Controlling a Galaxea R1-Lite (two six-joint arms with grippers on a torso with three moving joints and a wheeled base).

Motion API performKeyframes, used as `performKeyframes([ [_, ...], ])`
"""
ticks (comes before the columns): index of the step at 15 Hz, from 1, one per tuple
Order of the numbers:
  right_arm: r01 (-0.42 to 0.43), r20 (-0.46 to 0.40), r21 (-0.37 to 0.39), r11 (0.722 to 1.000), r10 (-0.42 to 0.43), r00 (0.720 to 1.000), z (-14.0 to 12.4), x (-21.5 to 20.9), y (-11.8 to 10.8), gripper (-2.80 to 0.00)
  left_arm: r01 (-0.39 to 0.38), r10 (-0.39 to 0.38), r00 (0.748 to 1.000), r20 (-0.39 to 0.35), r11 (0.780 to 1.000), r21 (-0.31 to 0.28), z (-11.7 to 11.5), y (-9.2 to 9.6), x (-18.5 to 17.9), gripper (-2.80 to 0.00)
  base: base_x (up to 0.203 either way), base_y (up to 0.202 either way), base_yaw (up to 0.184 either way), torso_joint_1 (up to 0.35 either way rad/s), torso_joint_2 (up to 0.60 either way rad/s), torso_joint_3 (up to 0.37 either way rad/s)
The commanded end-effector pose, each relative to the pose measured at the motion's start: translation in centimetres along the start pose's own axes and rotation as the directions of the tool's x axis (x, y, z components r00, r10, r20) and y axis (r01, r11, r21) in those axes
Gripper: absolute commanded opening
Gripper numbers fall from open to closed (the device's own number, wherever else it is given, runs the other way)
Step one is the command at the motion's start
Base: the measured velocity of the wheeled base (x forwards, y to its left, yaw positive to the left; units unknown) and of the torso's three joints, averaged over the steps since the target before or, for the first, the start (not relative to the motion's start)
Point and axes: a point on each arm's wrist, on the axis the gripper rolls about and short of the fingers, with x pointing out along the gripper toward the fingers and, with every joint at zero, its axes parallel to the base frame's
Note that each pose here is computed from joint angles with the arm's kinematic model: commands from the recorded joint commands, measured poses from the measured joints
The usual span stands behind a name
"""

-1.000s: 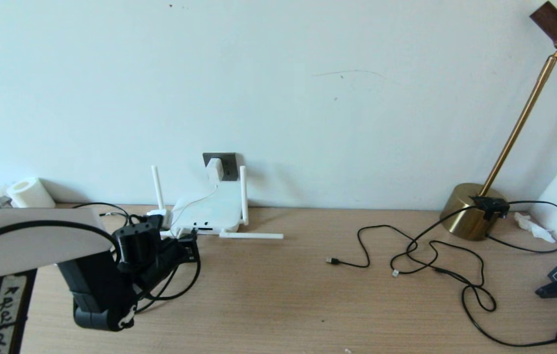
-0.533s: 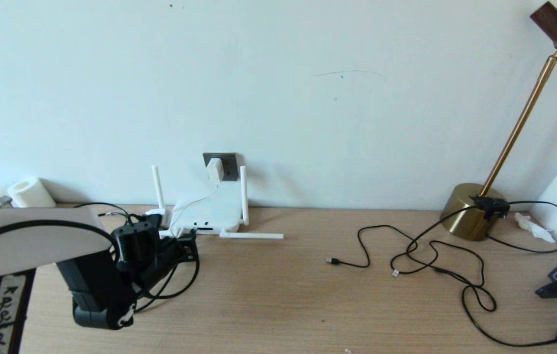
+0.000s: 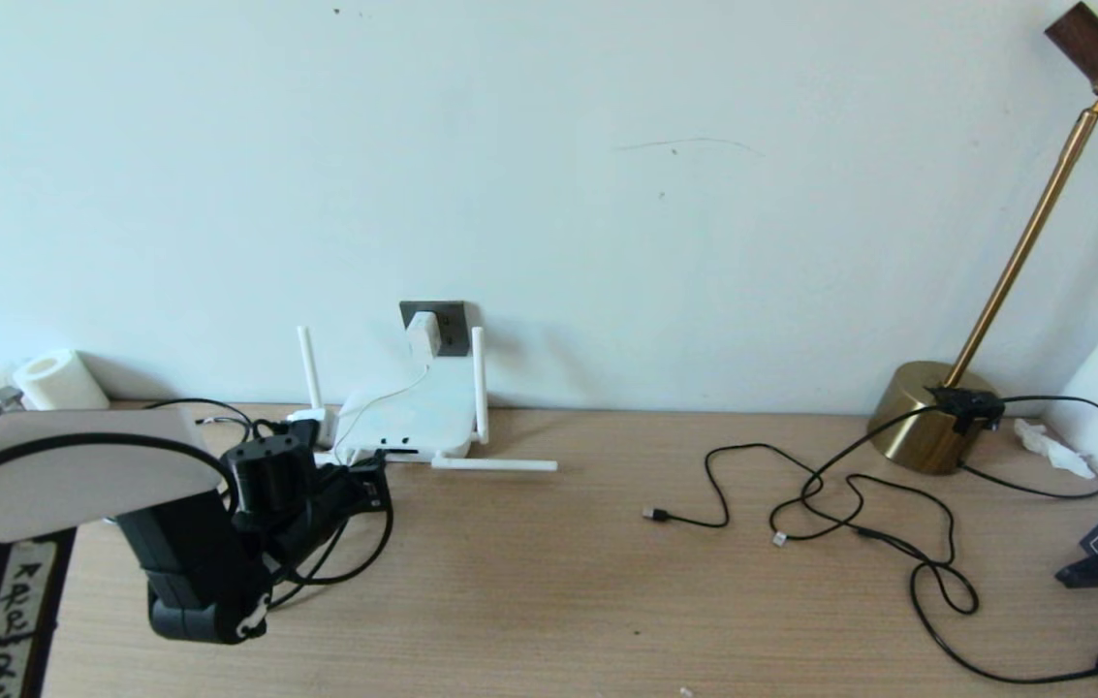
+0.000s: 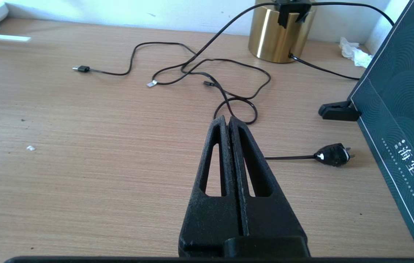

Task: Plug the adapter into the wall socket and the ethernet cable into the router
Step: Plug cable into router interface

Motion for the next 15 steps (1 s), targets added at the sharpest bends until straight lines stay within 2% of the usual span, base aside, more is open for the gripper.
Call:
performKeyframes([
  [1, -0.001, 0.001, -0.001, 1.000, 0.001, 1.000, 0.00, 0.00, 0.00, -2.80, 0.000, 0.000, 1.000, 0.003, 1.000, -0.001, -0.04, 0.01, -0.11, -2.80, 0.000, 0.000, 0.000, 0.000, 0.00, 0.000],
  [15, -0.001, 0.001, -0.001, 1.000, 0.001, 1.000, 0.00, 0.00, 0.00, -2.80, 0.000, 0.000, 1.000, 0.016, 1.000, 0.001, 0.33, -0.01, -0.05, -2.80, 0.000, 0.000, 0.000, 0.000, 0.00, 0.000],
])
